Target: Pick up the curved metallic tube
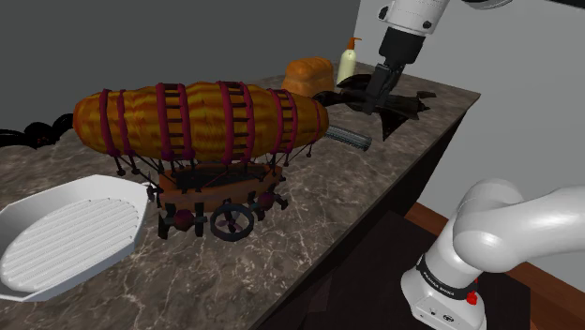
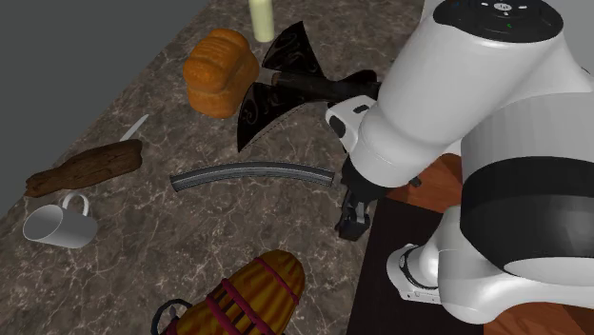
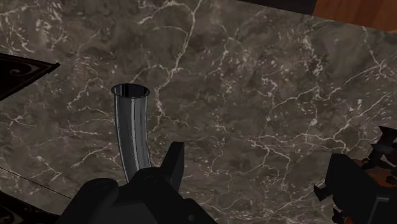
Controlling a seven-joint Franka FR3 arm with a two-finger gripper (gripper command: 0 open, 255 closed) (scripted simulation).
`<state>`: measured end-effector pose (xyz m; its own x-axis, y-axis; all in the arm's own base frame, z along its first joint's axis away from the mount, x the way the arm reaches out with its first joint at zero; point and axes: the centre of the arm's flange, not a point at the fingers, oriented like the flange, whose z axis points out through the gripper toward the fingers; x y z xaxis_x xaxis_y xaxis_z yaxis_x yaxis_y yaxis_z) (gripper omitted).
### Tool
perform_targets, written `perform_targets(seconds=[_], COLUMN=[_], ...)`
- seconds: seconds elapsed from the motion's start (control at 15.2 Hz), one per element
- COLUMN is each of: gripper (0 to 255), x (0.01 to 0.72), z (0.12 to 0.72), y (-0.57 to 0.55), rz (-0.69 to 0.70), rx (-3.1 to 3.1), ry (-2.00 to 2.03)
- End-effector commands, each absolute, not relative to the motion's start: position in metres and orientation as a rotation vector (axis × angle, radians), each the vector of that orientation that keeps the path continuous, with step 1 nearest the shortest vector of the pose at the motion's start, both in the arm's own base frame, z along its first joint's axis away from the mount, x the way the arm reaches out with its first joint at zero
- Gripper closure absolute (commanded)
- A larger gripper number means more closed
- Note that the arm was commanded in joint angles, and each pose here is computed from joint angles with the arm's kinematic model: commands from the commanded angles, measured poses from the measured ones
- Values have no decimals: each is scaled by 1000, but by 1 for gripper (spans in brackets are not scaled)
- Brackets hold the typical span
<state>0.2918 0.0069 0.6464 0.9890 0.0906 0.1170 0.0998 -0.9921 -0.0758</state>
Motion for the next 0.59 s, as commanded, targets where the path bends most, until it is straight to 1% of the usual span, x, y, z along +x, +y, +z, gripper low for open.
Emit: perform_targets(seconds=[0.0, 0.53], gripper=[0, 0], x=[292, 389], z=[646, 605], y=[7, -28], rz=[-174, -109], rx=[-3052, -3053], ry=[-146, -219])
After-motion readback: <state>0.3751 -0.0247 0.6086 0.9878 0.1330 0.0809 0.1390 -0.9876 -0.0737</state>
